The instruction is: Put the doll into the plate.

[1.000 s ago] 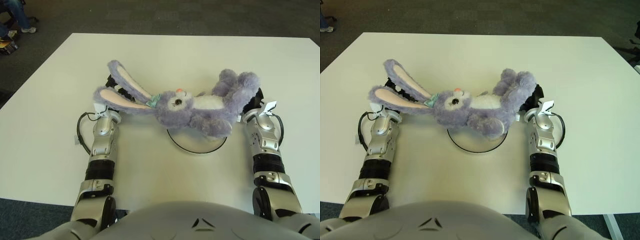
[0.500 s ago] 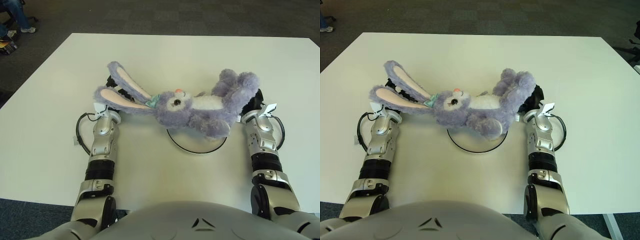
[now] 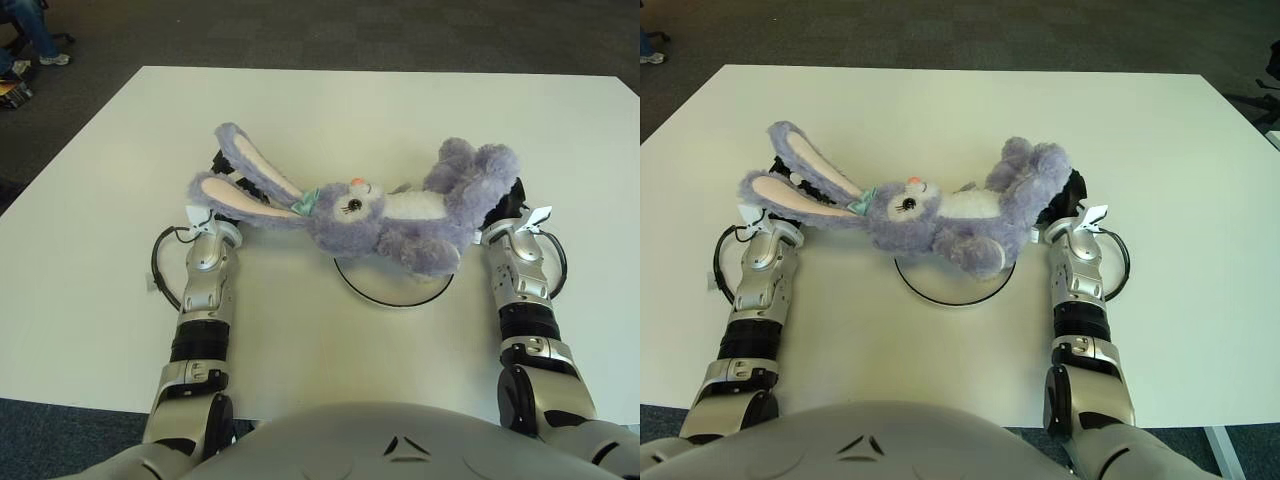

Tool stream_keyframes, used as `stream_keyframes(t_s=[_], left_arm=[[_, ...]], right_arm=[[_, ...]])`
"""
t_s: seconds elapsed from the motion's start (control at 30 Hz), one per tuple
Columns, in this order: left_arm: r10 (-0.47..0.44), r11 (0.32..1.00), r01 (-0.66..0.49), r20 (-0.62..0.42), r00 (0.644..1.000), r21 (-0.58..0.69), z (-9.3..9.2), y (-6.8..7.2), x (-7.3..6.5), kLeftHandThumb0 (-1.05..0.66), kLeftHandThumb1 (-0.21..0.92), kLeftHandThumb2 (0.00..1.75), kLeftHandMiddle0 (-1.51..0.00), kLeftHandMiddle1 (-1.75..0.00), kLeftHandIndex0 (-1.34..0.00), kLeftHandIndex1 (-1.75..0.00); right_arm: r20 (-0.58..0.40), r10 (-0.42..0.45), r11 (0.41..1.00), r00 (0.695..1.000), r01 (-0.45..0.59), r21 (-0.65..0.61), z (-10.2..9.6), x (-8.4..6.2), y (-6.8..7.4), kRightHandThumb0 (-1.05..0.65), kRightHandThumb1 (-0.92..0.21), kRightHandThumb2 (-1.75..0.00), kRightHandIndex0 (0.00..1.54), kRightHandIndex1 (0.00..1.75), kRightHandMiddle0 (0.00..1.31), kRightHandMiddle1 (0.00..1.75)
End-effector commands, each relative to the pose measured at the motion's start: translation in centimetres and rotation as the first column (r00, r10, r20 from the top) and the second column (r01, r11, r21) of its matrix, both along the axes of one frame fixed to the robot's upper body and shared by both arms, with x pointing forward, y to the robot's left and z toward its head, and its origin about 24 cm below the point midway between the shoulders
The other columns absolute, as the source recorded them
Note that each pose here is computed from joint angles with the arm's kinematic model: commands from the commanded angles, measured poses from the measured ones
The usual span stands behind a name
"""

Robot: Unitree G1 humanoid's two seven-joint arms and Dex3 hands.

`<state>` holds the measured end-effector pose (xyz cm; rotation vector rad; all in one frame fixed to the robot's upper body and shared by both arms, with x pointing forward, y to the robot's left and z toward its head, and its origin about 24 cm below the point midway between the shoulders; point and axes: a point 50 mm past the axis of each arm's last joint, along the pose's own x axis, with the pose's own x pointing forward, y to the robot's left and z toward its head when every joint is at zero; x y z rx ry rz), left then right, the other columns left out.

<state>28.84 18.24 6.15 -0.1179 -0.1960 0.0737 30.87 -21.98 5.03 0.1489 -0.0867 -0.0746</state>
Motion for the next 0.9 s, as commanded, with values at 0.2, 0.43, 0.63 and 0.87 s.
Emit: stream_keyframes(t_s=[0.2,0.43,0.63,0.87], left_arm=[[0.018,1.0,-0.02,-0.069,0.997,-0.022,-1.5,0.0,-0.8,-0.41,0.55,1.03,-1.05,-1.75,-0.43,-1.75],[0.014,1.0,-0.014,-0.065,0.998,-0.008,-1.5,-0.1,-0.9,-0.41,0.55,1.02,-1.05,-1.75,-0.43,-1.75],[0.015,1.0,-0.015,-0.064,0.998,-0.002,-1.5,-0.2,-1.0,-0.41,0.56,1.02,-1.05,-1.75,-0.43,-1.75],[0.01,1.0,-0.01,-0.06,0.998,0.001,-1.4,-0.1,-1.1,-0.41,0.56,1.01,-1.06,-1.75,-0.42,-1.75]], right_arm=[[-0.132,-0.017,0.998,0.991,0.025,0.063,-2.4,-1.3,0.5,-0.01,0.07,-1.75,0.88,1.75,0.7,1.73],[-0.157,-0.036,0.999,0.987,0.041,0.028,-2.3,-1.5,0.7,-0.01,0.08,-1.75,0.89,1.75,0.72,1.69],[-0.158,-0.055,0.998,0.986,0.052,-0.021,-2.3,-1.6,0.9,-0.01,0.09,-1.75,0.9,1.75,0.74,1.67],[-0.157,-0.073,0.996,0.985,0.064,-0.059,-2.1,-1.7,1.2,-0.01,0.09,-1.75,0.9,1.75,0.74,1.66]])
